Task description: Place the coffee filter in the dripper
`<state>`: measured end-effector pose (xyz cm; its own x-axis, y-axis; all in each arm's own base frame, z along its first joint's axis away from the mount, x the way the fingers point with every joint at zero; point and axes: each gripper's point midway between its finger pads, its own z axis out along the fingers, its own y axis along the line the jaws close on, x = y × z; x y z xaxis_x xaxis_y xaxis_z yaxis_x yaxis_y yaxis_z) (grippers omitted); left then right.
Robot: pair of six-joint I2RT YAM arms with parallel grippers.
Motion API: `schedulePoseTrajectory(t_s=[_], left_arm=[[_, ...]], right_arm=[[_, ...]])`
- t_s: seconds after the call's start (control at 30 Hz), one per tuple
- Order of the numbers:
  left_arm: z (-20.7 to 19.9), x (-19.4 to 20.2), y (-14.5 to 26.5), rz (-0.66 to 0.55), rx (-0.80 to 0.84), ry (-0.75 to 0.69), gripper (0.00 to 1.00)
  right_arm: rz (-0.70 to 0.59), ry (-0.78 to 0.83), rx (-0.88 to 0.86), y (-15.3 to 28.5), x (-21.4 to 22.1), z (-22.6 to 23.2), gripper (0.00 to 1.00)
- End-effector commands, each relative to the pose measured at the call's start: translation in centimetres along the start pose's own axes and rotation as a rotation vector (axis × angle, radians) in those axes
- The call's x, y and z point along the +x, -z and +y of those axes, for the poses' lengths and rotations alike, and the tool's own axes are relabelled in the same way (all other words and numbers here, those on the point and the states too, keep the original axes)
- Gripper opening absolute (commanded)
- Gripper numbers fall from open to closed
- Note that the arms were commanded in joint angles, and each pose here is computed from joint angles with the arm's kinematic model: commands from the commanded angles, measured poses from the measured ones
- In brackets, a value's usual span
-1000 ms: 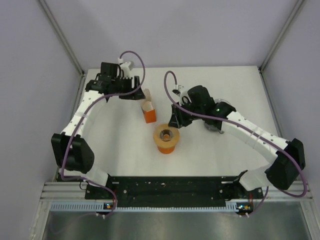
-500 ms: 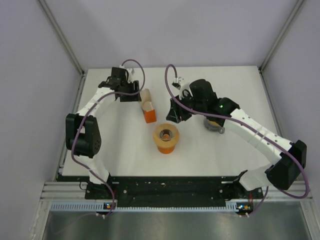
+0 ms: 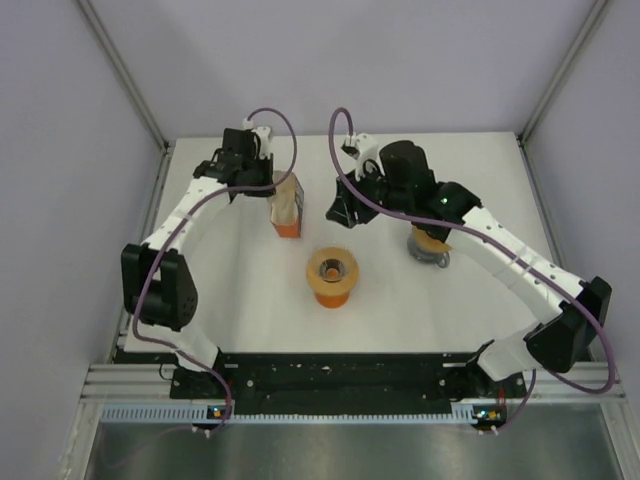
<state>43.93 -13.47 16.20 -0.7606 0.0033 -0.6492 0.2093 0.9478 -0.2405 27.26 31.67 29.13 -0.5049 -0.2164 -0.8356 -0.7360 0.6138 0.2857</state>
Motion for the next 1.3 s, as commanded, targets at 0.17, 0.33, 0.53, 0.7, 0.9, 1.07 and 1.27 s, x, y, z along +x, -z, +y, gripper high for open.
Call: schedulePoseTrajectory(t_s=[0.17, 0.33, 0.53, 0.7, 0.9, 1.07, 1.27], left_arm=[[-5.5, -3.7, 9.8, -0.222, -0.035, -0.273, 0.00], [-5.5, -4.1, 10.9, -0.248, -0.073, -0.307, 0.00], [-6.2, -3.8, 10.6, -0.234, -0.045, -0.320, 0.00], [-7.6, -3.0, 10.0, -0.204, 0.032, -0.277, 0.00], [-8.2, -2.4, 10.5, -0.162, 0.173, -0.008, 0.00], [-6.3, -3.7, 12.0, -0.173, 0.250, 0.275, 0.00], [-6.3, -3.9, 11.9, -0.157, 0.245, 0.352, 0.00]], right_arm=[[-0.218, -0.055, 0.007, -4.0, -7.5, -0.4, 0.54], [-0.274, -0.032, -0.044, -4.1, -8.3, 0.9, 0.52], [-0.396, 0.140, -0.105, -1.5, -8.5, 3.4, 0.48], [-0.314, 0.059, 0.051, -2.8, -7.7, 0.5, 0.50], [-0.325, 0.029, 0.024, -2.9, -8.1, 0.1, 0.61], [-0.378, 0.059, 0.003, -0.8, -9.0, 0.8, 0.64], [-0.370, 0.120, 0.118, -1.6, -9.5, 2.2, 0.66]])
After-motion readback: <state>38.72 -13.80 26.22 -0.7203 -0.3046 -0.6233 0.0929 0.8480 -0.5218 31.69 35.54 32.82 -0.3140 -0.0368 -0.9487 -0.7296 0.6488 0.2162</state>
